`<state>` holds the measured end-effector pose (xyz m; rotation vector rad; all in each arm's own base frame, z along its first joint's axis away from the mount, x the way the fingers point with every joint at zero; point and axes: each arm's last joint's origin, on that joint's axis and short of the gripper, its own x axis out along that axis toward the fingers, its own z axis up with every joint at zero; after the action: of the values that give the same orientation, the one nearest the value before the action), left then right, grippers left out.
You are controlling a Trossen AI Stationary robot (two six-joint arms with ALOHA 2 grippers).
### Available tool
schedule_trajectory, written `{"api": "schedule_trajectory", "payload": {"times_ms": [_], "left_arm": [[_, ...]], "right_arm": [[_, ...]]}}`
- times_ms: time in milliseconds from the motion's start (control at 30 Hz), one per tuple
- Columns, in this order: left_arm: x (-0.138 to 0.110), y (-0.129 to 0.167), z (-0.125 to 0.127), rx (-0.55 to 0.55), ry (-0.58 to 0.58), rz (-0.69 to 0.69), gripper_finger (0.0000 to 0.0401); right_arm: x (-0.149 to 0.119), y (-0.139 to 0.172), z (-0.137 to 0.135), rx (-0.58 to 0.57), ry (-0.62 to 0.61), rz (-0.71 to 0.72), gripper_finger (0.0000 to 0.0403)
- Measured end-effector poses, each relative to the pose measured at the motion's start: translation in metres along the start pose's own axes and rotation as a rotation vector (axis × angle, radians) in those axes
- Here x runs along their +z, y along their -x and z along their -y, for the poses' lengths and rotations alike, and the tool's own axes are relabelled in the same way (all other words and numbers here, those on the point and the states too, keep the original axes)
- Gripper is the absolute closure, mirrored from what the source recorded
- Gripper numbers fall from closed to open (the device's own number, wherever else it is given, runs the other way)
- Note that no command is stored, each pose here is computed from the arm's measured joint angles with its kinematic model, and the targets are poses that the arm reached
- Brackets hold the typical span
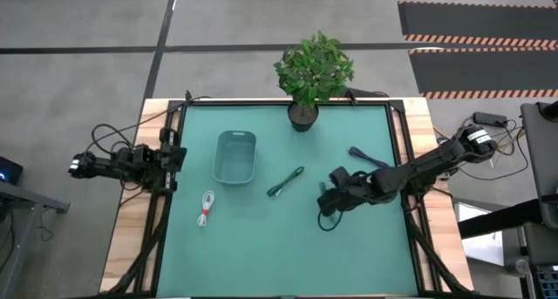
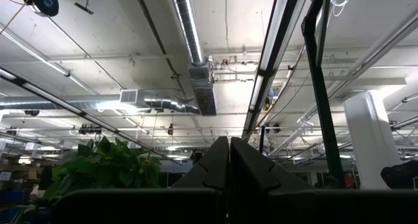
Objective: Pick and place USB-C Cables
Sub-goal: Put the black blue charger cable into the green bin
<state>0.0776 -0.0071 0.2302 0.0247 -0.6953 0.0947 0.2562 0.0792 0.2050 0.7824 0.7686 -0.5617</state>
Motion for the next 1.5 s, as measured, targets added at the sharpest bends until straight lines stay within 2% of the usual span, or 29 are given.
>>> {"api": "schedule_trajectory", "payload": {"times_ms": [167, 333, 667, 933, 1067, 1233, 1500], "left_arm": [[0.000, 0.000, 0.000, 0.001, 0.000, 0.000, 0.0400], [0.000, 0.000, 0.000, 0.004, 0.000, 0.001, 0.0400], [0.000, 0.000, 0.000, 0.009, 0.000, 0.000, 0.0400], [0.000, 0.000, 0.000, 0.009, 0.000, 0.000, 0.0400], [0.000, 0.000, 0.000, 0.009, 0.000, 0.000, 0.0400], [0.000, 0.000, 0.000, 0.009, 0.000, 0.001, 0.0400], [0.000, 0.000, 0.000, 0.009, 0.000, 0.000, 0.0400]], "right_arm": [[0.020, -0.003, -0.023, 0.169, 0.167, 0.253, 0.0384], [0.040, -0.016, -0.042, 0.287, 0.330, 0.471, 0.0386], [0.072, -0.055, -0.057, 0.417, 0.555, 0.805, 0.0387], [0.114, -0.086, -0.089, 0.380, 0.716, 0.909, 0.0388], [0.139, -0.101, -0.102, 0.366, 0.763, 0.873, 0.0388], [0.170, -0.113, -0.109, 0.312, 0.744, 0.804, 0.0388], [0.208, -0.119, -0.116, 0.291, 0.696, 0.705, 0.0388]]}}
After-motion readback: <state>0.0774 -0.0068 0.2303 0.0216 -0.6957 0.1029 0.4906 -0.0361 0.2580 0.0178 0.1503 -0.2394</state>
